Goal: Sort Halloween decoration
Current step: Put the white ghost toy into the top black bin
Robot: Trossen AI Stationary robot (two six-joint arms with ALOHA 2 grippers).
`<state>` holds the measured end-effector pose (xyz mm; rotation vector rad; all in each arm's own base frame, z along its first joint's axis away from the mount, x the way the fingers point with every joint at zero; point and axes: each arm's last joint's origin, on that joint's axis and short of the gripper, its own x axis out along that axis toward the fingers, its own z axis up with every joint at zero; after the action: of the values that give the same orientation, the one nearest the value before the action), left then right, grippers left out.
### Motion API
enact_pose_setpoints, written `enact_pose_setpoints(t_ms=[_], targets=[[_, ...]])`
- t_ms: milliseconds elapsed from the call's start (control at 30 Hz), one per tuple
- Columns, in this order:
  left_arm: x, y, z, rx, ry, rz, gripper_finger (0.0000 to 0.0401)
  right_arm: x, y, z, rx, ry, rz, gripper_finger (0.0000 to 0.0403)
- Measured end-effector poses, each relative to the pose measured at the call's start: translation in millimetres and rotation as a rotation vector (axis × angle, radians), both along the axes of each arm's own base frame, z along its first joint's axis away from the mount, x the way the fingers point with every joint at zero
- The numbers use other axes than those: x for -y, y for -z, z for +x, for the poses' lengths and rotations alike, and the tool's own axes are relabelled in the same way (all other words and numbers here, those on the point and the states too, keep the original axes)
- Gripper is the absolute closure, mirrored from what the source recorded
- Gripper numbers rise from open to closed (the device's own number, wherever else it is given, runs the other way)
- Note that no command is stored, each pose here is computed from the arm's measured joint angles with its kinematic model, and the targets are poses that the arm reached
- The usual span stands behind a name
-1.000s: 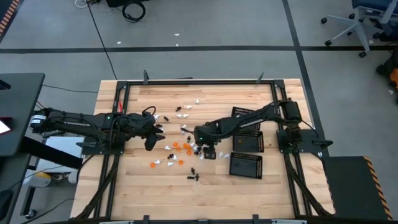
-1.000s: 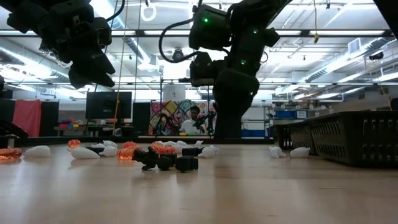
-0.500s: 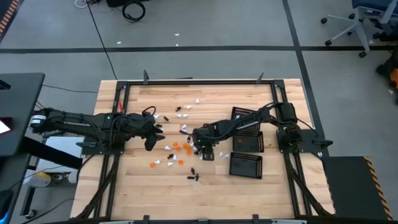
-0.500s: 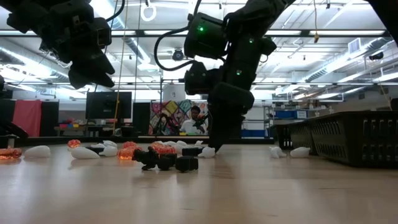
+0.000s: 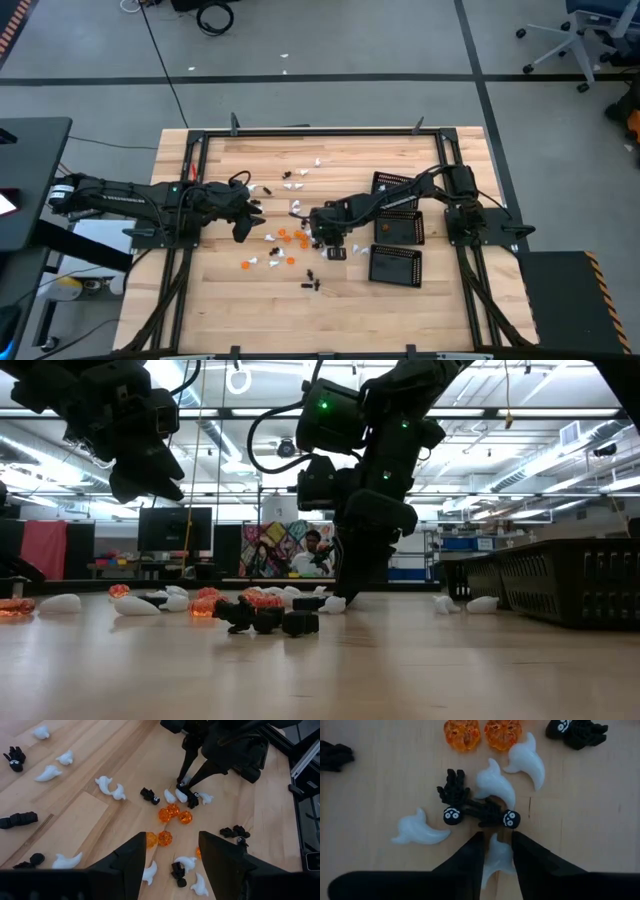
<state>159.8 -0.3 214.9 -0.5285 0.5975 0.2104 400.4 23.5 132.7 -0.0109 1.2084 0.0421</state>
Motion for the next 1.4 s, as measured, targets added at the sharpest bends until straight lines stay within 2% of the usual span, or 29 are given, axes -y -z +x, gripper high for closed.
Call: enact_pose_setpoints(t_ms=[333,600,833,1033,1200,1400], targets=[[0,0,0,-0.001,0.000,0.000,0.0209,0,-3,-2,-0.005,-0.012,0.009,0.0309],[0,0,0,-0.001,0.000,0.001,0.0209,8,-15,-8,-0.061,-0.033,0.020,0.0310],[0,0,0,-0.001,0.003,0.004,0.0209,16,-31,-3,-0.074,-0.063,0.013,0.0310],[0,0,0,-0.002,0.003,0.003,0.0209,25,-31,-6,-0.106,0.039,0.089,0.0307],[0,0,0,-0.001,0.002,0.003,0.0209,21,-29,-13,-0.195,0.106,0.163,0.0281],[0,0,0,-0.002,0.002,0.003,0.0209,6,-29,-16,-0.213,0.160,0.092,0.0222]])
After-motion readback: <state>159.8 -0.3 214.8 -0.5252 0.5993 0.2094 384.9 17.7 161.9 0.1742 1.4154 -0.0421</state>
